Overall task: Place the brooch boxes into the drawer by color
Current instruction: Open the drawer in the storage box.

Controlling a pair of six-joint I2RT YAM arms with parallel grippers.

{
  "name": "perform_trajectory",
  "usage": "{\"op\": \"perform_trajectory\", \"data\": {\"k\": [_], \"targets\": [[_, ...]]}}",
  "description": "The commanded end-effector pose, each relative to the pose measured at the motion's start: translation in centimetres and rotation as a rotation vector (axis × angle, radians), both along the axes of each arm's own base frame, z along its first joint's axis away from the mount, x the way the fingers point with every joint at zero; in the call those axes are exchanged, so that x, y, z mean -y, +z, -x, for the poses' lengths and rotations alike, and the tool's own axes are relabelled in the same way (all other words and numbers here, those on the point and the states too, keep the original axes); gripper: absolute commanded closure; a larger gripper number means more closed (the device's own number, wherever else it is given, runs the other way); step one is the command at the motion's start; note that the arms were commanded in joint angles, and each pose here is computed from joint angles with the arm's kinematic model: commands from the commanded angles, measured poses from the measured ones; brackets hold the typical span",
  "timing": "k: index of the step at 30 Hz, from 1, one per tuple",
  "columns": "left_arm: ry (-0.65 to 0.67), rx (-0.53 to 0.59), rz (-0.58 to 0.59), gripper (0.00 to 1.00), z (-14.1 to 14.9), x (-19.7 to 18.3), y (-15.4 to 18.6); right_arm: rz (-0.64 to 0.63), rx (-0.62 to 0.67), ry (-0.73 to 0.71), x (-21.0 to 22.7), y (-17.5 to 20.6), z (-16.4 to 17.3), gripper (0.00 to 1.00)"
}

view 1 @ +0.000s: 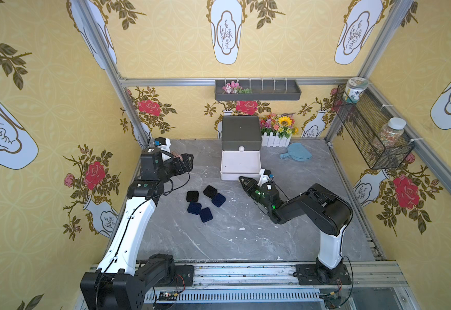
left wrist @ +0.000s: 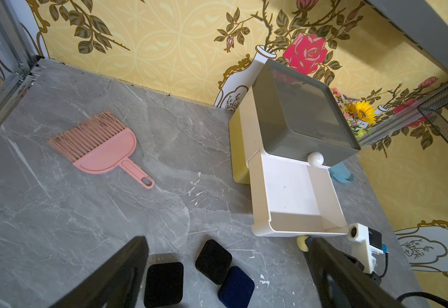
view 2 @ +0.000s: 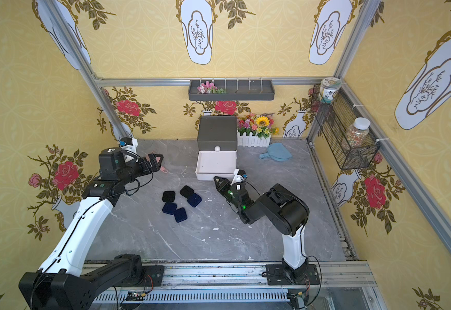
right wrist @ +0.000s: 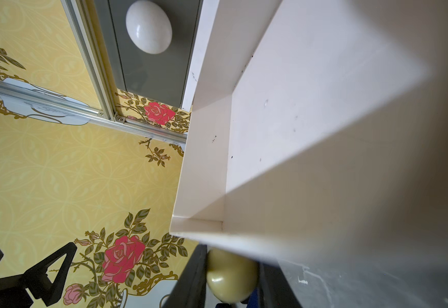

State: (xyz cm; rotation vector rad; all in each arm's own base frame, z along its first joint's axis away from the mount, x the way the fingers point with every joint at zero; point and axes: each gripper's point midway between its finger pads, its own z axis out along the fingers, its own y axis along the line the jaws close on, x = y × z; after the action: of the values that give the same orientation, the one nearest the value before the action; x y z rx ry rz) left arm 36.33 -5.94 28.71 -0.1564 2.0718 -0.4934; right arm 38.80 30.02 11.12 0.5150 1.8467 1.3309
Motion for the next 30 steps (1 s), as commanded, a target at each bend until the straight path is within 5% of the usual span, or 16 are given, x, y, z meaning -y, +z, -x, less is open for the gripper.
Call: {"op": "perform_trajectory", "data": {"k": [1,11,17,30], "targets": [[-0.007,0.023,-0.001,0.00,-0.2,0.1,0.4,-0.016,0.031,0.018,-0.5,1.0,0.1,0.70],[0.002,0.006,0.002,0.00,-0.4,0.0,0.0,0.048,0.043,0.019,-0.2,2.3,0.3,0.35],[0.024,-0.035,0.000,0.00,-0.7,-0.3,-1.0,0.093,0.053,0.007,1.0,3.3,1.3,0.30],[0.136,-0.507,-0.013,0.00,0.1,-1.6,-13.2,0.459,0.059,0.047,4.6,6.6,6.5,0.24]]}}
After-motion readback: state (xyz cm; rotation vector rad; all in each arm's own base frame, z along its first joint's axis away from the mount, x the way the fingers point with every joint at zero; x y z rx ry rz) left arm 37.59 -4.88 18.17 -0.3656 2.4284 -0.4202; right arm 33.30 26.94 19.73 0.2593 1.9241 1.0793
